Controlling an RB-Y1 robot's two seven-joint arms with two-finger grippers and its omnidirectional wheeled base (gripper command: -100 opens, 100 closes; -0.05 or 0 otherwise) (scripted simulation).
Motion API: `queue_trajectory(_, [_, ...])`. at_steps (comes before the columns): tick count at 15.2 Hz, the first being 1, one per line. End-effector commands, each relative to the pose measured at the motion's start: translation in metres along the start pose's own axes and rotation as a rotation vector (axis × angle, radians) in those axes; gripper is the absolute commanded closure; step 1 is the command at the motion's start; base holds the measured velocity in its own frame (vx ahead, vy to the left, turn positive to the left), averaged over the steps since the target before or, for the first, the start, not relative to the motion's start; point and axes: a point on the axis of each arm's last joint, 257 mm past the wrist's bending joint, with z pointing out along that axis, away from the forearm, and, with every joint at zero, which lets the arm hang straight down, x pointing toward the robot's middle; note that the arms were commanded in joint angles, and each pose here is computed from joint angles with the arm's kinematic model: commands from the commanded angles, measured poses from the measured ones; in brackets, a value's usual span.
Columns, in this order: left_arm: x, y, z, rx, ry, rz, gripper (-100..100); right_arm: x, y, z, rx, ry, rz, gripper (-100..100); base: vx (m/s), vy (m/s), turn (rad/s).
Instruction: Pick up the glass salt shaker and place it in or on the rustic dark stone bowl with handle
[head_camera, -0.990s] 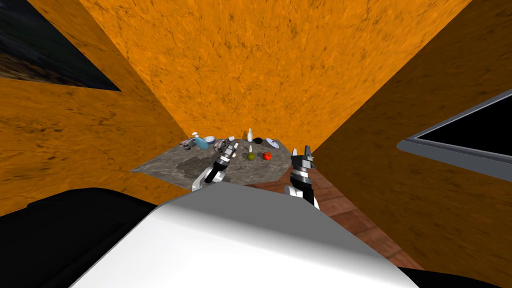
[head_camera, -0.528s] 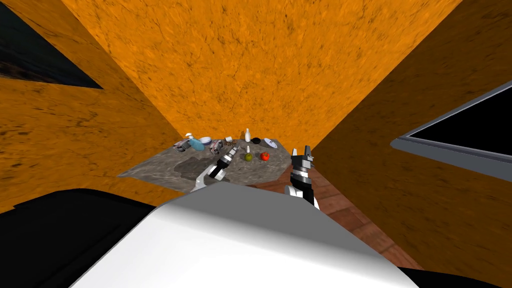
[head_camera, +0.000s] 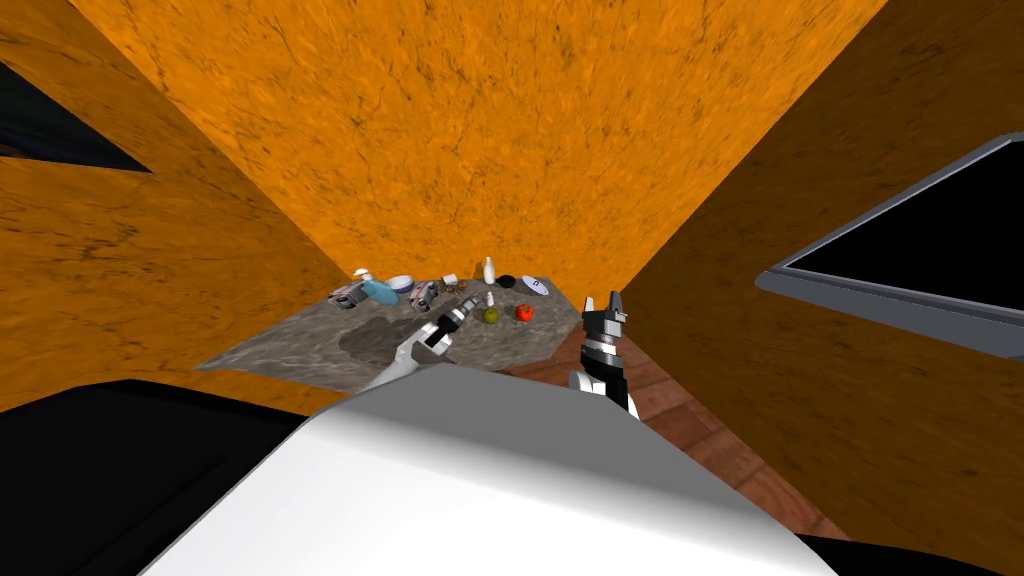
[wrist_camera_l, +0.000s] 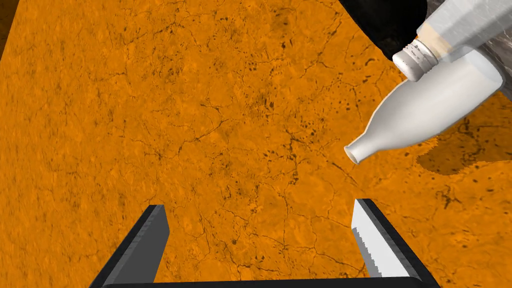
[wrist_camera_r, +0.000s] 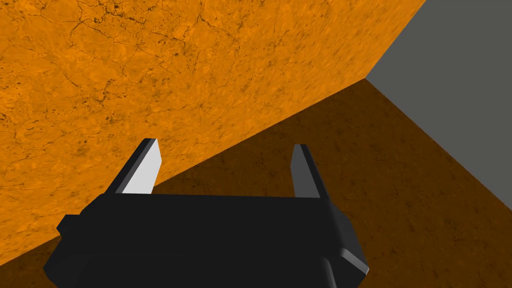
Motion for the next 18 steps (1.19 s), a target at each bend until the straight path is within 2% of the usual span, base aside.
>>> queue_trajectory(1, [0.006,0.018,0.003,-0.041,0.034,0.062,-100,0.000,0.000,0.000,0.000,0.000,0.000,0,0.020,-0.019,-0.077])
queue_trajectory(2, [0.008,0.031,0.004,-0.068,0.057,0.105,-100,0.000,0.000,0.000,0.000,0.000,0.000,0,0.023,-0.022,-0.150])
queue_trajectory(3, [0.008,0.031,0.004,-0.068,0.057,0.105,-100,0.000,0.000,0.000,0.000,0.000,0.000,0,0.022,-0.017,-0.101])
queue_trajectory(5, [0.010,0.057,0.006,-0.123,0.101,0.193,-100,0.000,0.000,0.000,0.000,0.000,0.000,0,0.016,-0.020,-0.117])
queue_trajectory(6, [0.010,0.057,0.006,-0.123,0.101,0.193,-100,0.000,0.000,0.000,0.000,0.000,0.000,0,0.012,-0.016,-0.101])
queue_trajectory(8, [0.010,0.083,0.006,-0.177,0.141,0.279,-100,0.000,0.000,0.000,0.000,0.000,0.000,0,0.007,-0.014,-0.133])
queue_trajectory(9, [0.010,0.083,0.006,-0.177,0.141,0.279,-100,0.000,0.000,0.000,0.000,0.000,0.000,0,0.005,-0.011,-0.114])
queue_trajectory(11, [0.009,0.108,0.004,-0.231,0.179,0.361,-100,0.000,0.000,0.000,0.000,0.000,0.000,0,0.008,-0.009,-0.139])
queue_trajectory(12, [0.009,0.108,0.004,-0.231,0.179,0.361,-100,0.000,0.000,0.000,0.000,0.000,0.000,0,0.011,-0.003,-0.127])
queue_trajectory(14, [0.006,0.132,0.001,-0.282,0.212,0.436,-100,0.000,0.000,0.000,0.000,0.000,0.000,0,0.014,0.000,-0.166])
queue_trajectory(15, [0.006,0.132,0.001,-0.282,0.212,0.436,-100,0.000,0.000,0.000,0.000,0.000,0.000,0,0.014,0.007,-0.127])
queue_trajectory(18, [0.002,0.162,-0.007,-0.352,0.259,0.532,-100,0.000,0.000,0.000,0.000,0.000,0.000,0,0.007,0.006,-0.157])
